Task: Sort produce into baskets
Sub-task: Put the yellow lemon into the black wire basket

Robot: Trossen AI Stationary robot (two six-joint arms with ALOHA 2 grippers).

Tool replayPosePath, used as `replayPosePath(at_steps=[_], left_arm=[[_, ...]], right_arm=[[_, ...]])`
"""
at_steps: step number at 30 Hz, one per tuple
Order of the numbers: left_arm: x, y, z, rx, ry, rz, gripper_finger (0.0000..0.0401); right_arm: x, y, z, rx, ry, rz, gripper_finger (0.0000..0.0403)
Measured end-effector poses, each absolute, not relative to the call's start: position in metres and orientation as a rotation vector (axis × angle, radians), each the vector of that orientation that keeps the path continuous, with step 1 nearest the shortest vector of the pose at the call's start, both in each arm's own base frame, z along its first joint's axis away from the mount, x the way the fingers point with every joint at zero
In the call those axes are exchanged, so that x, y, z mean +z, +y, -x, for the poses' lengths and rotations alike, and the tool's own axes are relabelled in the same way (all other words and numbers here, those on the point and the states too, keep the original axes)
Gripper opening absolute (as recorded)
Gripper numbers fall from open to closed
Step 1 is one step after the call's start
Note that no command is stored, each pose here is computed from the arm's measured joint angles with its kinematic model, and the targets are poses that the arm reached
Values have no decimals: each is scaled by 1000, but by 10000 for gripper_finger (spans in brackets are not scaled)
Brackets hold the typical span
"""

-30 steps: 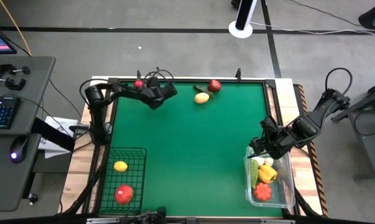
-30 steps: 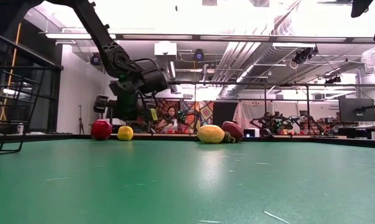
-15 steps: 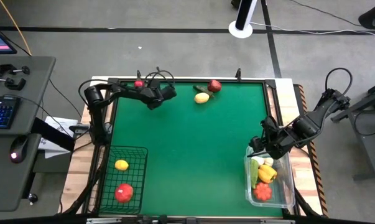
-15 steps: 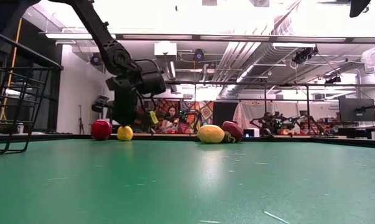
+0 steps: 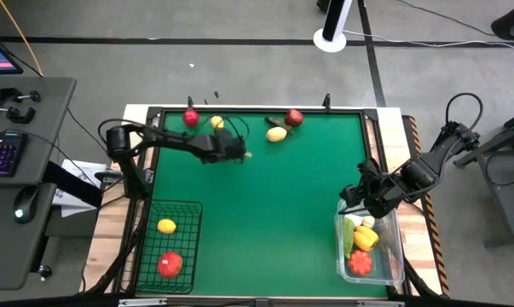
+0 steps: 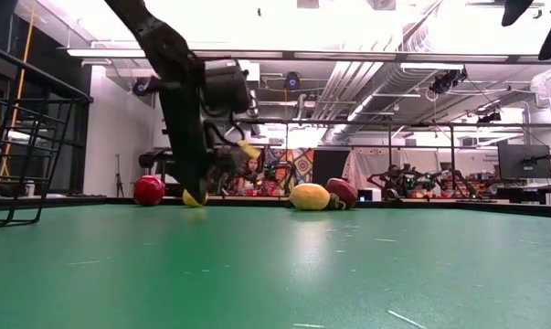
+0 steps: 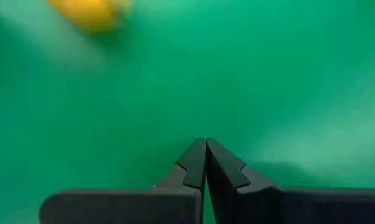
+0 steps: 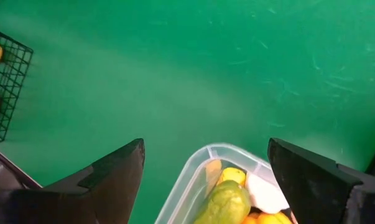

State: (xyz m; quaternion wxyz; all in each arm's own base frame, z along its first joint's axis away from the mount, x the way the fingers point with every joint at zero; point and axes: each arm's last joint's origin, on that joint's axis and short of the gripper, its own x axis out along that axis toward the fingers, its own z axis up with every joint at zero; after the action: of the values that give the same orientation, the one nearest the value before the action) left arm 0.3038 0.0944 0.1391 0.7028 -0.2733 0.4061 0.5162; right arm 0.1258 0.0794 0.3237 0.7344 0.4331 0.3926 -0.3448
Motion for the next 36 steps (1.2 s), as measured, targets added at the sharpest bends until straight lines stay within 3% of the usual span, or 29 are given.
replayPosePath(at_steps=[3,6,9,13,17,24,31,36], left_arm=[[164,73,-310,989,906,624,0],[211,68,-306,910,805,503,0],[260,84,-294,868,705,367,0],[294,129,-270,865,649,418,13],[298,170,-256,822,735,494,53],[298,223,-263,813,1024,465,155],[273,261,-285,749,1173,715,240],[251,274,-303,710,1333,737,277]], right_arm=[[324,79,-126,-759,860,-951,332],[324,79,-126,-759,860,-951,332],[324,79,-126,-762,847,-946,332],[325,78,-127,-775,789,-924,332],[325,77,-127,-785,745,-907,332],[325,76,-128,-788,730,-901,332],[326,75,-128,-797,687,-884,332],[326,75,-128,-791,691,-869,332]])
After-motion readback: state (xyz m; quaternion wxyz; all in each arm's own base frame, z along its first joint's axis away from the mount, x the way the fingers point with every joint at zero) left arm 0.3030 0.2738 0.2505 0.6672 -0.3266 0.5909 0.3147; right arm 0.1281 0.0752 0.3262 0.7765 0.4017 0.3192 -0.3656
